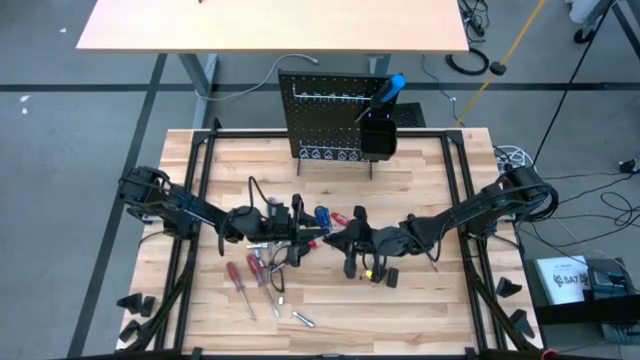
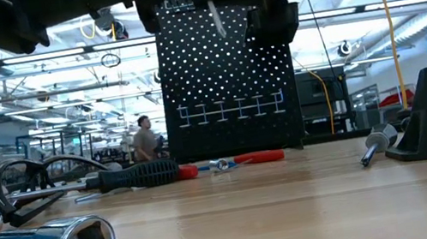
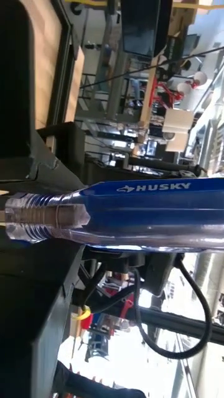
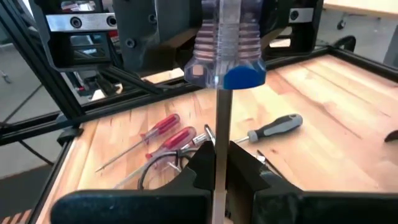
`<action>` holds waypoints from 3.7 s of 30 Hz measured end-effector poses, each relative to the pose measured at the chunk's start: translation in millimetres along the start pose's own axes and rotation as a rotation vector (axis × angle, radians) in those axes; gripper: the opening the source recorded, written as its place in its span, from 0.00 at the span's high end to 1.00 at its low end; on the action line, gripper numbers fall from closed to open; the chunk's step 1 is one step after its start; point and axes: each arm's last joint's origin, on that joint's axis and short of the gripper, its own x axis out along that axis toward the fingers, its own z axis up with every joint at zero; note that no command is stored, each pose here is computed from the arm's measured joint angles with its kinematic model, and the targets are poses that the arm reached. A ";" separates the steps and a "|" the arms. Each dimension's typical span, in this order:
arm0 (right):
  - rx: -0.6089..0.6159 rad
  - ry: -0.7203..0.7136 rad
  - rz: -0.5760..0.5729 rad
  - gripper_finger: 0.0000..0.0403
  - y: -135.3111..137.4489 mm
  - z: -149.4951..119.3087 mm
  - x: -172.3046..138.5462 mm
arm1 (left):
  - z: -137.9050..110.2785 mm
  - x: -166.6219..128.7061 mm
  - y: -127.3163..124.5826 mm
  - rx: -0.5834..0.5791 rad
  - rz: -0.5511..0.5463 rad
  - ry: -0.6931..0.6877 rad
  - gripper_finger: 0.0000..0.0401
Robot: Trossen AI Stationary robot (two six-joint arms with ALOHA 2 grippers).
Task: Hang tools onto peg board
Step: Hang the blue screwdriver onto the peg board
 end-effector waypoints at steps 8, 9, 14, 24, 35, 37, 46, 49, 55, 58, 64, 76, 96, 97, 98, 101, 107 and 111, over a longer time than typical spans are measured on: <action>0.010 0.026 0.025 0.93 -0.1 -1.0 -0.3 | -1.4 -0.1 -0.4 0.000 -0.002 0.014 0.75; 0.008 0.025 0.024 0.89 -0.2 -0.9 -0.4 | -1.3 -0.1 -0.4 0.002 -0.003 0.013 0.75; -0.002 0.026 0.021 0.69 -0.6 -0.2 -1.3 | -1.4 -0.1 -0.5 0.008 0.002 0.013 0.75; -0.096 0.048 -0.286 0.42 -11.2 14.1 -39.7 | 20.6 -10.4 8.0 0.152 0.331 0.090 0.75; -0.093 0.047 -0.510 0.42 -17.7 8.7 -67.8 | 24.1 -44.5 71.3 0.149 0.931 0.066 0.75; -0.100 0.053 -0.514 0.42 -17.6 6.8 -66.5 | 20.6 -53.1 90.8 0.101 0.945 0.037 0.75; -0.074 0.040 -0.524 0.43 -19.1 7.4 -64.3 | 41.7 -64.7 121.6 0.062 0.927 -0.191 0.75; -0.063 0.031 -0.530 0.43 -20.9 9.1 -62.6 | 43.7 -67.0 129.6 0.068 0.946 -0.202 0.75; -0.054 0.025 -0.549 0.43 -24.8 8.9 -57.0 | 44.1 -65.4 147.6 0.064 0.948 -0.226 0.75; -0.055 0.029 -0.560 0.43 -26.5 6.0 -51.7 | 42.9 -55.3 156.0 0.059 0.931 -0.219 0.75; -0.057 0.043 -0.561 0.43 -27.2 1.0 -45.1 | 41.9 -46.9 161.8 0.123 0.939 -0.185 0.75; -0.059 0.056 -0.551 0.43 -28.3 1.1 -44.1 | 21.9 -45.6 171.0 0.138 0.975 -0.107 0.75; -0.050 0.045 -0.546 0.43 -27.6 2.3 -43.7 | 18.4 -46.5 175.8 0.193 0.962 -0.039 0.75; -0.051 0.044 -0.545 0.43 -27.5 2.4 -43.6 | 17.1 -45.6 176.4 0.194 0.961 -0.034 0.75; -0.050 0.044 -0.545 0.43 -27.5 2.5 -43.6 | 14.8 -44.4 177.6 0.196 0.960 -0.023 0.75; -0.048 0.042 -0.544 0.43 -27.4 2.7 -43.6 | 8.2 -39.1 181.4 0.200 0.951 0.001 0.75; -0.050 0.043 -0.544 0.43 -27.4 2.8 -43.6 | -0.8 -34.4 185.5 0.228 0.949 0.034 0.75; -0.061 0.047 -0.543 0.43 -27.4 2.7 -43.6 | -6.5 -34.6 187.2 0.229 0.957 0.058 0.75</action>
